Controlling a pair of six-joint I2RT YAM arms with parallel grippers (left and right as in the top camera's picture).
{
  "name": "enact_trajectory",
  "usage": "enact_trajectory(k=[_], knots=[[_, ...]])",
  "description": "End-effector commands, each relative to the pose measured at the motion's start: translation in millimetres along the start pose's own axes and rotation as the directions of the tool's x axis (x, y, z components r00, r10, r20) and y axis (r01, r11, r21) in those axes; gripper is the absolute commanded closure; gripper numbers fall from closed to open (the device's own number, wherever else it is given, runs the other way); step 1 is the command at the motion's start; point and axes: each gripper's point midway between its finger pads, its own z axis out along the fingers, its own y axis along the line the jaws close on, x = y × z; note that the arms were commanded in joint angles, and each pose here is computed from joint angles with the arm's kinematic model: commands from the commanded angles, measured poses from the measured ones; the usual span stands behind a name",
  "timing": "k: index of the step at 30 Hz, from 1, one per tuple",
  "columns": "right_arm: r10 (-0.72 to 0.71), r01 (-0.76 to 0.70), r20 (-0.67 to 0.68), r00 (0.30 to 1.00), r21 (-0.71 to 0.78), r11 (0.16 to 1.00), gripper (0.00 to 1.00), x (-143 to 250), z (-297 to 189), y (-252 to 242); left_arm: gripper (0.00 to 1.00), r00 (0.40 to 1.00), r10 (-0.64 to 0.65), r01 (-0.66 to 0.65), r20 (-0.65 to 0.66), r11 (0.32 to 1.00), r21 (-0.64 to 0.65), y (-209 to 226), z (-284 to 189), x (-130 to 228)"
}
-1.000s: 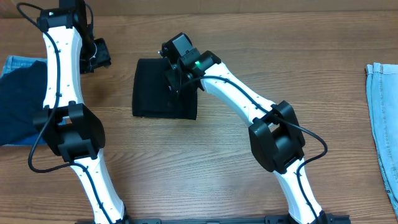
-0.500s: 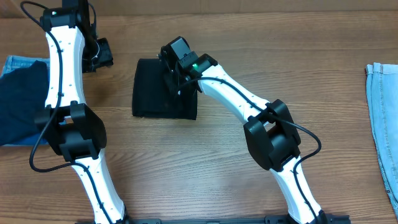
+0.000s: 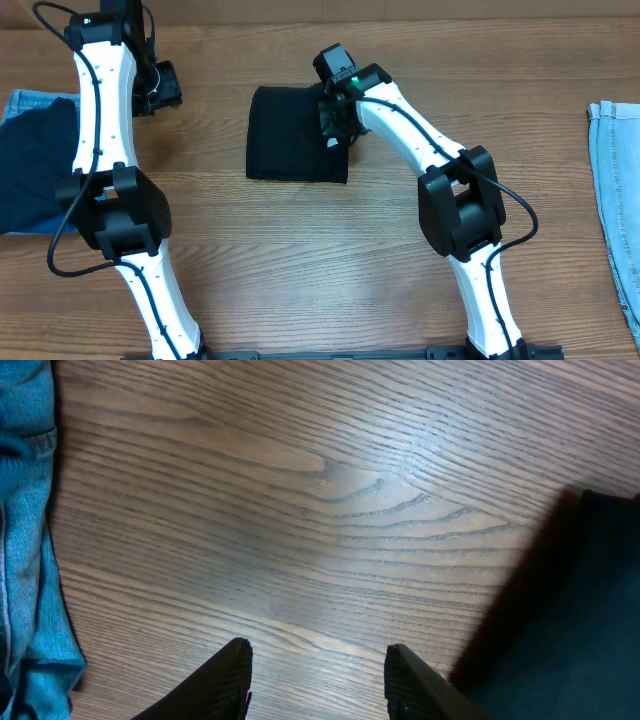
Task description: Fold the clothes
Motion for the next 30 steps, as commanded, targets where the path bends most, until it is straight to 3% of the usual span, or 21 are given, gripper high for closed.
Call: enact_trajectory(k=[1,4,6,7,8,11,16,18,30], knots=[[0.041,-0.045,0.031,0.999,0.137,0.99,0.6,-11.9,-6.4,-39.8,0.53,0.999,0.03,-0.03,0.027,0.999,0.018,-6.7,-7.5,-4.9],[0.023,-0.029,0.041,0.999,0.145,0.989,0.6,-21.1,-27.0,-50.3,0.53,0.999,0.03,-0.031,0.029,0.999,0.018,-6.7,-7.5,-5.2],[-0.052,0.036,0.126,0.991,0.12,0.992,0.52,-45.8,-61.0,-42.4,0.53,0.999,0.03,-0.031,0.032,0.999,0.018,-6.8,-7.5,-6.0],[-0.107,0.098,0.182,0.977,0.06,0.993,0.37,-61.7,-82.9,-28.5,0.53,0.999,0.03,-0.031,0.033,0.999,0.019,-7.0,-7.5,-6.2],[-0.143,0.148,0.203,0.969,-0.01,0.989,0.3,-67.1,-91.6,-14.1,0.53,0.999,0.03,-0.031,0.032,0.999,0.019,-6.9,-7.5,-6.1],[-0.172,0.253,0.261,0.95,-0.314,0.915,0.33,-75.6,-98.7,33.3,0.53,0.999,0.03,-0.031,0.03,0.999,0.018,-6.8,-7.5,-5.5],[-0.153,0.252,0.301,0.941,-0.322,0.913,0.37,-90.1,-64.9,39.3,0.53,0.999,0.03,-0.03,0.024,0.999,0.017,-6.5,-7.5,-4.1],[-0.143,0.238,0.295,0.945,-0.319,0.917,0.48,-91.8,-49.5,39.2,0.54,0.999,0.031,-0.031,0.02,0.999,0.016,-6.3,-7.4,-3.0],[-0.119,0.182,0.237,0.964,-0.266,0.947,0.47,-85.3,-10.7,25.8,0.54,0.999,0.03,-0.03,0.018,0.999,0.016,-6.2,-7.4,-2.5]])
